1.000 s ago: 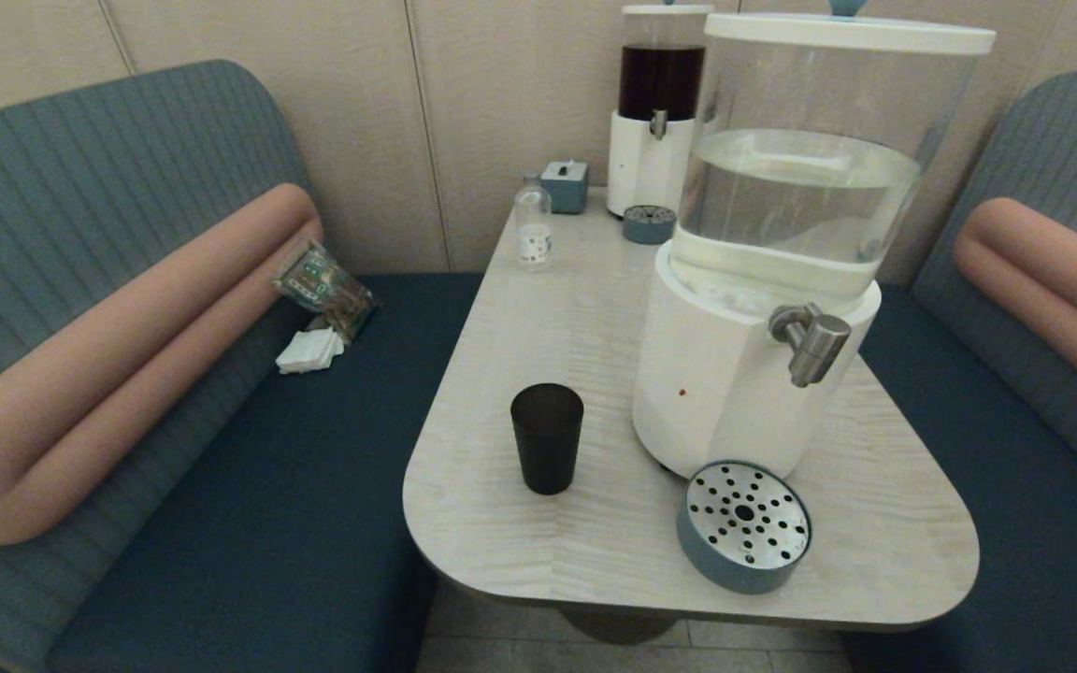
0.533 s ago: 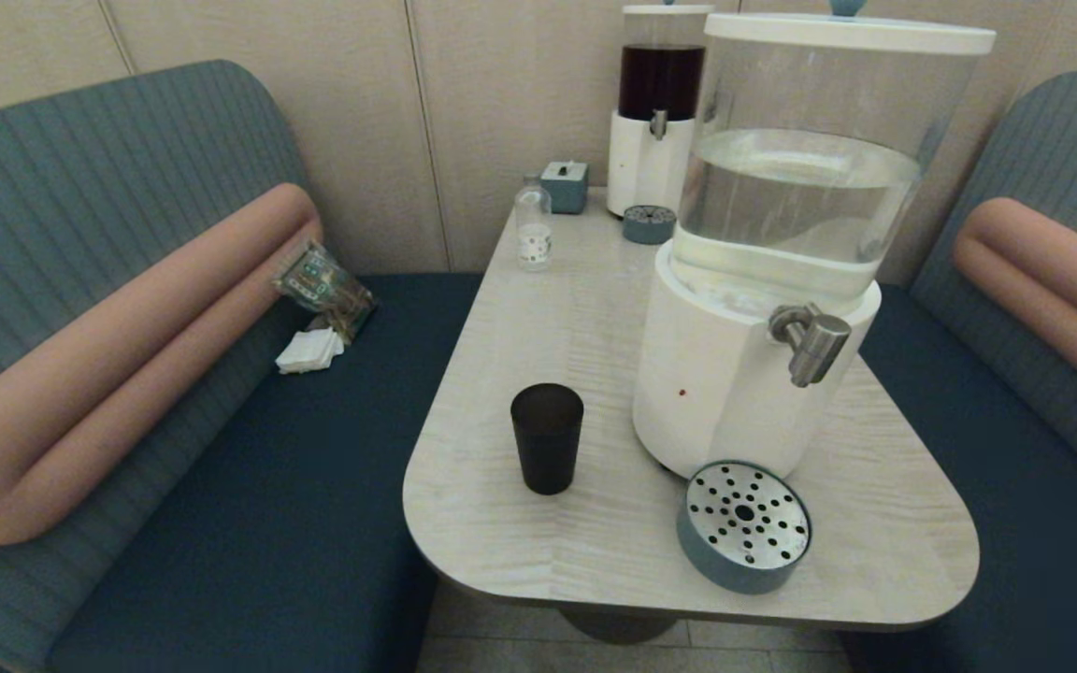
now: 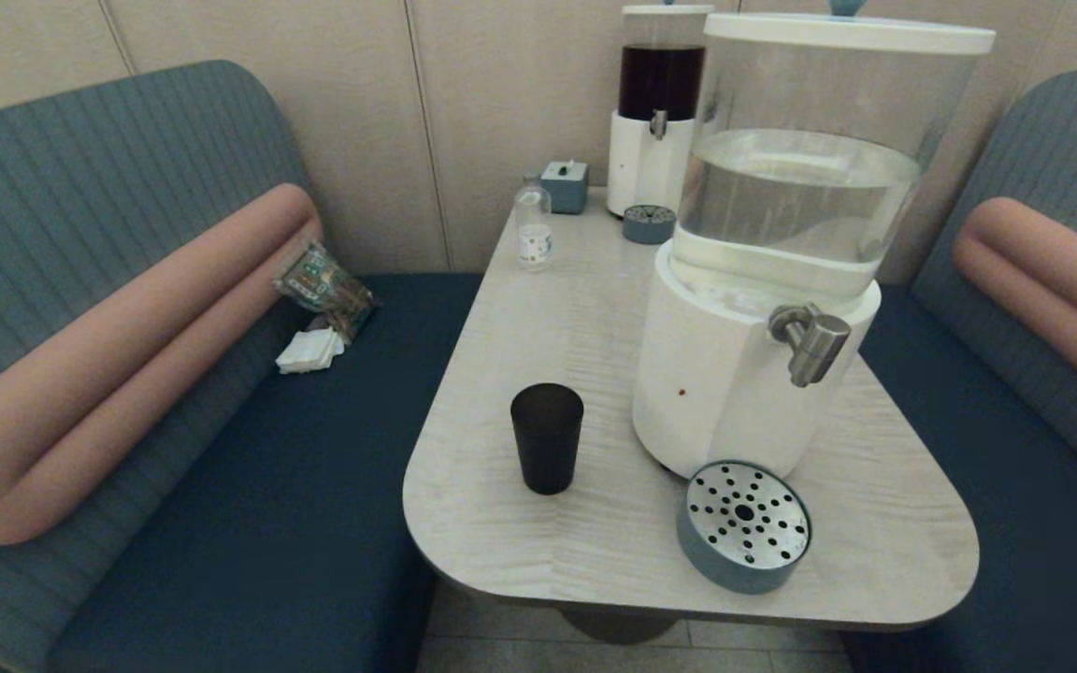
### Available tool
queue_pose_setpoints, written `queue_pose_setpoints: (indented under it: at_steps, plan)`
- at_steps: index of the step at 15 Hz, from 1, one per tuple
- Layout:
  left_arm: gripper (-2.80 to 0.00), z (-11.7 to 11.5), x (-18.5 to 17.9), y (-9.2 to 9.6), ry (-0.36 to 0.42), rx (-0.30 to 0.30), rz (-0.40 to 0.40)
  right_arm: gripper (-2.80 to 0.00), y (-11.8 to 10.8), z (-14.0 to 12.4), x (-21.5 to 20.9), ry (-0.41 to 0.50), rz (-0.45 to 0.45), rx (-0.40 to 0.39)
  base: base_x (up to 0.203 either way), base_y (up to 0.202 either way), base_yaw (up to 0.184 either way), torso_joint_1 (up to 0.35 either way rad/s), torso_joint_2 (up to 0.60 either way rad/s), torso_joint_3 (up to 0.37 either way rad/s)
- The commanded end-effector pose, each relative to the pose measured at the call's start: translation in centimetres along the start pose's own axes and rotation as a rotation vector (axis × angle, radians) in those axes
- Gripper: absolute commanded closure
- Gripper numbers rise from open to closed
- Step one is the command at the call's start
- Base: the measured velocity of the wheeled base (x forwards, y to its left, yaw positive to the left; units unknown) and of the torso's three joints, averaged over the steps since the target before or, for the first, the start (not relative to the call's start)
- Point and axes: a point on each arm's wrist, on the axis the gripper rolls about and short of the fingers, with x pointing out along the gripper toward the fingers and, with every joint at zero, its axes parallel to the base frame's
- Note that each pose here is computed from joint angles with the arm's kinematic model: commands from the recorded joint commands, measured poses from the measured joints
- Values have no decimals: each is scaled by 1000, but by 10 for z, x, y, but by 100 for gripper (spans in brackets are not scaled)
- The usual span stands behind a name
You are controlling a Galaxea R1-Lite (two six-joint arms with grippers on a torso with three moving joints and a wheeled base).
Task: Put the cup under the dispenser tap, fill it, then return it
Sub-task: Pick up the cup
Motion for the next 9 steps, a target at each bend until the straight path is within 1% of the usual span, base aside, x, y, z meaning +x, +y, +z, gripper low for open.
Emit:
queue_pose_setpoints:
  at_steps: [1, 3, 4, 6, 8, 9]
  plan:
    - [0, 5, 32, 0, 161, -3, -101, 0, 0, 0, 0, -2, 1, 0, 0, 0, 0, 0, 0, 0]
    - [0, 2, 54, 0, 249, -11, -206, 0, 0, 0, 0, -2, -1, -1, 0, 0, 0, 0, 0, 0]
    - [0, 2, 67, -1, 255, -15, -271, 0, 0, 0, 0, -2, -1, -1, 0, 0, 0, 0, 0, 0]
    - [0, -1, 89, 0, 223, -2, -374, 0, 0, 0, 0, -2, 0, 0, 0, 0, 0, 0, 0, 0]
    - [0, -10, 104, 2, 161, 24, -455, 0, 0, 0, 0, -2, -1, -1, 0, 0, 0, 0, 0, 0]
    - [-280, -18, 108, 4, 138, 35, -479, 0, 0, 0, 0, -2, 1, 0, 0, 0, 0, 0, 0, 0]
